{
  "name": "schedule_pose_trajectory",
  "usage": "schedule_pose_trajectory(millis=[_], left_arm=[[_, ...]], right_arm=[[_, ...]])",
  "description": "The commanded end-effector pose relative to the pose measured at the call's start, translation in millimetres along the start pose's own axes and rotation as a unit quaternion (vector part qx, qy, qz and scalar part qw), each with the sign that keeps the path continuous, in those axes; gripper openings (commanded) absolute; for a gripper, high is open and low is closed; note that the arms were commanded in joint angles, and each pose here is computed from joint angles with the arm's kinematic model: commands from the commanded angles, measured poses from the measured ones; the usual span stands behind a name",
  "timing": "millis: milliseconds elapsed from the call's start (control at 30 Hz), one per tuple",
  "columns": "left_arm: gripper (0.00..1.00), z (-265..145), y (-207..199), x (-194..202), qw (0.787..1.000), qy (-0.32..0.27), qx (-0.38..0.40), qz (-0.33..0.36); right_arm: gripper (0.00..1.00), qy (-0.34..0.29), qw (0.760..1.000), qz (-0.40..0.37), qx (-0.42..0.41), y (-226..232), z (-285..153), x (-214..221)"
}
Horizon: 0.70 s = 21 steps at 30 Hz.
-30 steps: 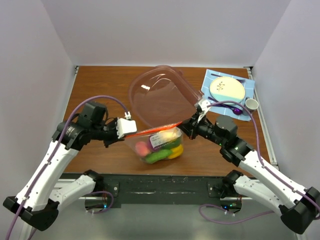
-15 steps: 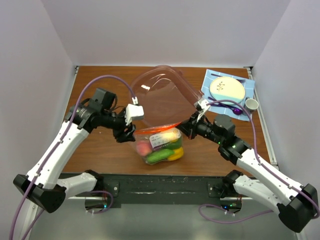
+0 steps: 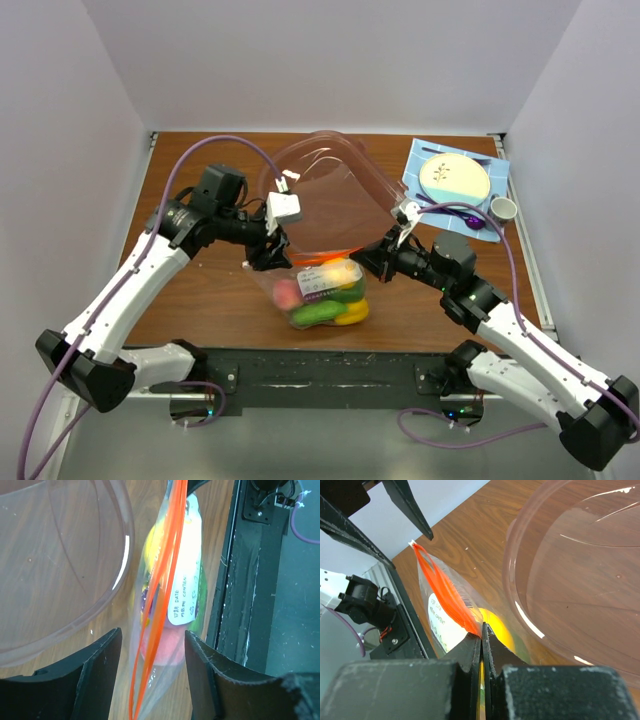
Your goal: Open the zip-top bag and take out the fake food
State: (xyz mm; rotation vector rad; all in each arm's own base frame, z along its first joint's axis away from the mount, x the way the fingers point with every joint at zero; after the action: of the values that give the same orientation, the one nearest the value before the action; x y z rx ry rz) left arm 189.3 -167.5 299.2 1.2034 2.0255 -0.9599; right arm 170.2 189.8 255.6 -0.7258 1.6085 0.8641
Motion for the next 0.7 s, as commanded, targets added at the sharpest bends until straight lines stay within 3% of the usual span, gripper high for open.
schedule_pose_trajectory(millis=[0,667], left_arm=[[0.57,0.4,-4.0,-16.4,0.999,-0.032,0.01,0.017],[0.49,27.4,7.0,-1.3,0.999,0.01,-0.016,0.026]], right_arm=[[0.0,-0.029,0.999,-0.003,-0.026,7.3,-0.5,-15.6],[0.0,-0.044,0.998,-0.001,-0.044,12.8,-2.6,-24.9]])
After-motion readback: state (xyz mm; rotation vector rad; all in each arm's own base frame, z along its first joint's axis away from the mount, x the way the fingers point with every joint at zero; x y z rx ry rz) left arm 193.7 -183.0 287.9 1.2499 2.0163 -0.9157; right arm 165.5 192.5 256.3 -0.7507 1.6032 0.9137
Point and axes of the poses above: each gripper's point midway between its finger pads, its own z axis out along the fingers, its own y axis along the line the jaws close on, x = y × z, the point moved 7 cm from there along -z, back along the fingers, and after that the axes turned 13 degrees about -z, right-handed, at the moved point
